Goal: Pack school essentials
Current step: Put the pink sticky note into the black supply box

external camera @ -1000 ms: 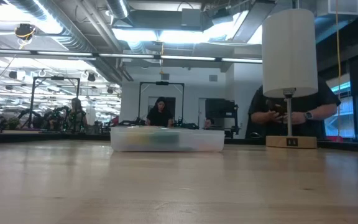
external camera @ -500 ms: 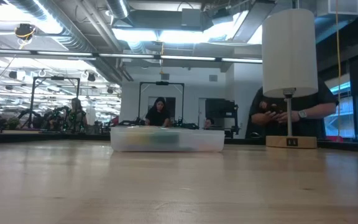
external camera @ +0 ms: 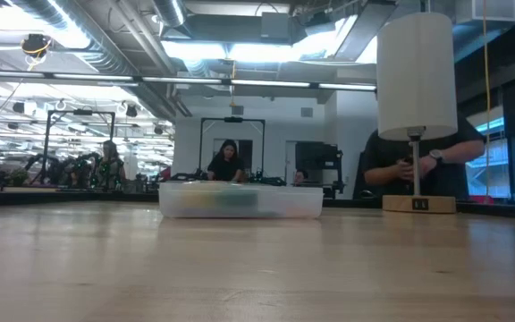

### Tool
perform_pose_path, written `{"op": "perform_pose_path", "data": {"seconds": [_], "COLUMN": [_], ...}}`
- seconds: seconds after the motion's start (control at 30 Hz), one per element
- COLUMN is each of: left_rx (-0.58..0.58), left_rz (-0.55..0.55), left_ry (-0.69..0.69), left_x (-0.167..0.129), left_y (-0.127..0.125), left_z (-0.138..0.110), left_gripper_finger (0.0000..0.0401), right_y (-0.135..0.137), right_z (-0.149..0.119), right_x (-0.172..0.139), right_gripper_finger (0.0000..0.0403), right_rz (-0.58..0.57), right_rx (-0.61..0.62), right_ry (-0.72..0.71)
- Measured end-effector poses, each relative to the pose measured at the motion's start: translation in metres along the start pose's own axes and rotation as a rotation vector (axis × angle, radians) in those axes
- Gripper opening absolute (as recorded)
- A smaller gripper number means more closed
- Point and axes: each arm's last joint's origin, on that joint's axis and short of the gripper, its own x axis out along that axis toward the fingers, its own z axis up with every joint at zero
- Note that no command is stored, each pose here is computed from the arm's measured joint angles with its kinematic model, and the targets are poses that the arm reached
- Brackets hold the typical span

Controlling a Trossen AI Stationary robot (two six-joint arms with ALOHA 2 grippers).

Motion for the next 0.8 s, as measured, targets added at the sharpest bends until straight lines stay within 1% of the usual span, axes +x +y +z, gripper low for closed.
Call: {"op": "perform_pose_path", "data": {"seconds": [0.8], "left_rx": [0.000], "left_rz": [0.000], "left_ry": [0.000], "left_x": [0.0000], "left_y": [0.0000], "left_z": [0.0000], "left_gripper_finger": [0.0071], "right_y": [-0.0005], "right_z": [-0.0002], "right_x": [0.0012], "right_gripper_finger": [0.0400], "right_rz": [-0.008], "right_rx": [0.002], "right_ry": [0.000]}}
